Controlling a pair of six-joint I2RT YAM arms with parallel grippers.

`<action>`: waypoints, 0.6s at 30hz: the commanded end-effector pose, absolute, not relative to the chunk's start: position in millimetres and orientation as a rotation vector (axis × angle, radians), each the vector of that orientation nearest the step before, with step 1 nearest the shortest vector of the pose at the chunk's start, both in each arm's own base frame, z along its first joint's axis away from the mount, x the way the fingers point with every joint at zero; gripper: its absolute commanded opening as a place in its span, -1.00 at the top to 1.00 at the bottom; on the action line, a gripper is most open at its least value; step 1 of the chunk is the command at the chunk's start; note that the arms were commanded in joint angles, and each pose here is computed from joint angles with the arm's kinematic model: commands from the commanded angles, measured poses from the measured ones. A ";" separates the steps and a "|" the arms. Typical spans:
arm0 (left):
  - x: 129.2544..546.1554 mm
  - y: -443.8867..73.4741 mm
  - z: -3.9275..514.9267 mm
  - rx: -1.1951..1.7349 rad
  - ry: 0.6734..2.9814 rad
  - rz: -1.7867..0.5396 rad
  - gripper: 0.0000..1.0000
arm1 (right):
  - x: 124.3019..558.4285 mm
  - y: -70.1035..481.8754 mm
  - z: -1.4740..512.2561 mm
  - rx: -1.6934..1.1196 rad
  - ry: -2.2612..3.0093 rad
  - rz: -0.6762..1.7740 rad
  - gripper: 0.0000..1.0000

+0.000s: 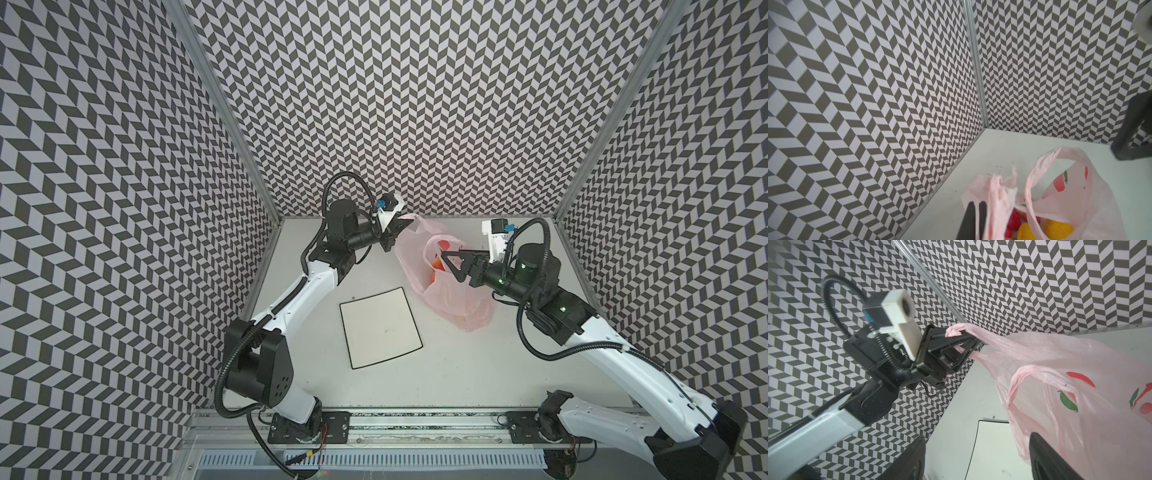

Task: Take the fake fruits out of the plastic bag

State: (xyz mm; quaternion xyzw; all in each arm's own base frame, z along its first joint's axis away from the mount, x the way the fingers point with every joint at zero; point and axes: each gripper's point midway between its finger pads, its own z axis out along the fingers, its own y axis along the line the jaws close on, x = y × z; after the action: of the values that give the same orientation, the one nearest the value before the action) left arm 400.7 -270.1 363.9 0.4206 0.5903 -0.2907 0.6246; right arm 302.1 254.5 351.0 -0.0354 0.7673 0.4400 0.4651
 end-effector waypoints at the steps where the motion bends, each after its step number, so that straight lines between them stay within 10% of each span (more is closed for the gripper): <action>1: 398.1 -269.0 390.6 0.828 1.366 -0.705 1.00 | 326.9 261.9 368.6 0.081 1.834 1.109 -0.52; 18: 381.0 -271.8 408.1 0.559 1.428 -0.912 1.00 | 362.1 280.2 284.8 0.274 2.108 0.884 -0.36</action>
State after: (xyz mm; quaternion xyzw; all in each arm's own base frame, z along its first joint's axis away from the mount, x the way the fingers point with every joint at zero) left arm 391.9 -274.9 385.2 0.2579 0.6437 -0.3823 0.6107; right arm 356.8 281.7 288.3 0.0874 0.8353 0.3607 0.4057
